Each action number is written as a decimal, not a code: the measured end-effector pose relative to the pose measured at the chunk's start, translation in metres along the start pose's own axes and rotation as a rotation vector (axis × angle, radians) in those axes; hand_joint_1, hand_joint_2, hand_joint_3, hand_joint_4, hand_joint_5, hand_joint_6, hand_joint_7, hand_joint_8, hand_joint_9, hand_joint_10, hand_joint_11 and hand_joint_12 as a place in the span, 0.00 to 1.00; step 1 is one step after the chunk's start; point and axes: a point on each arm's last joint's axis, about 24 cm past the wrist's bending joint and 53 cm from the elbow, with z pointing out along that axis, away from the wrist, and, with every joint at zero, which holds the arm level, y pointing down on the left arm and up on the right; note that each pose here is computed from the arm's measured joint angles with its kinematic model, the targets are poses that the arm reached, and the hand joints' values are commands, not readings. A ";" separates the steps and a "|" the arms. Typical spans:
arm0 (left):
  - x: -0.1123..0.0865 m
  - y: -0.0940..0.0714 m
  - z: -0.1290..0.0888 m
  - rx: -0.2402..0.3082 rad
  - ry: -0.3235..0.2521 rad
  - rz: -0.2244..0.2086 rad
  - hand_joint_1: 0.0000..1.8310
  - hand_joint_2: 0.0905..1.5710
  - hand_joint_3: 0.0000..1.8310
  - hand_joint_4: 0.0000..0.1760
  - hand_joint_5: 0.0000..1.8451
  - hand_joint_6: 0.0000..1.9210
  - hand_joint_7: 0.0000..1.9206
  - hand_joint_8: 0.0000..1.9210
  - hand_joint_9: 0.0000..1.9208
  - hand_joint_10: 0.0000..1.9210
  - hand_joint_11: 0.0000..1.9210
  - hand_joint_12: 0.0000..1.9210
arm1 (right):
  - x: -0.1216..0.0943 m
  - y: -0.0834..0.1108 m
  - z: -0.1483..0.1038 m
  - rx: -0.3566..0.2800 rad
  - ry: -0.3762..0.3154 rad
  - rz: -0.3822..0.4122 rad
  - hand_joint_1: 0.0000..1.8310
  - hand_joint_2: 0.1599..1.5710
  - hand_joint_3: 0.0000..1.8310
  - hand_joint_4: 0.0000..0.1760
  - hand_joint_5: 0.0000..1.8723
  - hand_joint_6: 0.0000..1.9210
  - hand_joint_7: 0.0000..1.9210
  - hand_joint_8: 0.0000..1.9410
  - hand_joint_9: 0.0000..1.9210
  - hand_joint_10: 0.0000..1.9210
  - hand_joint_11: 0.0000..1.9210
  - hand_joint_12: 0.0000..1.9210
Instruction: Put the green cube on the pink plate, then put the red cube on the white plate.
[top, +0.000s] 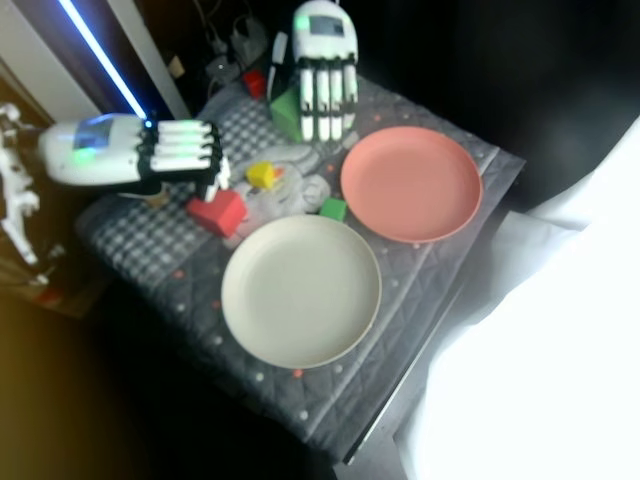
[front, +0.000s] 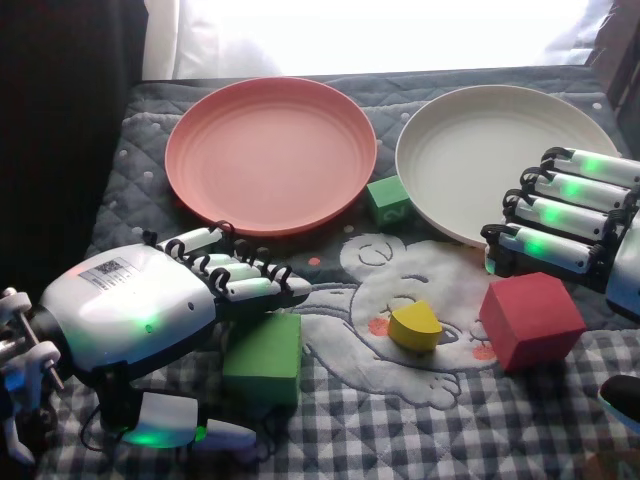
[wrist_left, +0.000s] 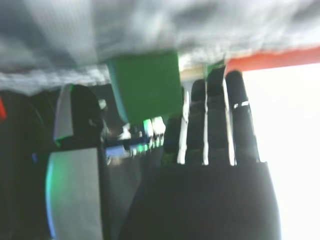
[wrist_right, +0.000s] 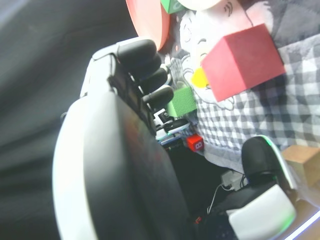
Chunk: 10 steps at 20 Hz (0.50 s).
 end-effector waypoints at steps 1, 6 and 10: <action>0.001 0.002 0.002 -0.005 -0.001 -0.006 0.44 0.72 0.00 0.00 0.29 0.01 0.34 0.05 0.22 0.40 0.08 0.79 | 0.000 0.000 0.000 -0.001 -0.001 0.000 0.54 0.04 0.65 0.00 0.00 0.72 0.02 0.70 0.00 0.76 0.00 1.00; -0.007 -0.002 0.007 0.023 -0.022 -0.008 0.62 0.82 0.00 0.00 0.31 0.75 0.37 0.81 0.29 0.66 0.20 0.83 | 0.001 0.000 0.001 -0.002 0.000 0.002 0.54 0.06 0.64 0.00 0.00 0.71 0.02 0.68 0.00 0.73 0.00 1.00; -0.016 -0.007 0.008 0.046 -0.057 -0.024 0.59 0.84 0.00 0.00 0.29 0.79 0.34 0.86 0.25 0.74 0.15 0.93 | 0.001 -0.001 0.001 -0.001 0.000 0.001 0.56 0.05 0.64 0.00 0.00 0.71 0.01 0.69 0.00 0.74 0.00 1.00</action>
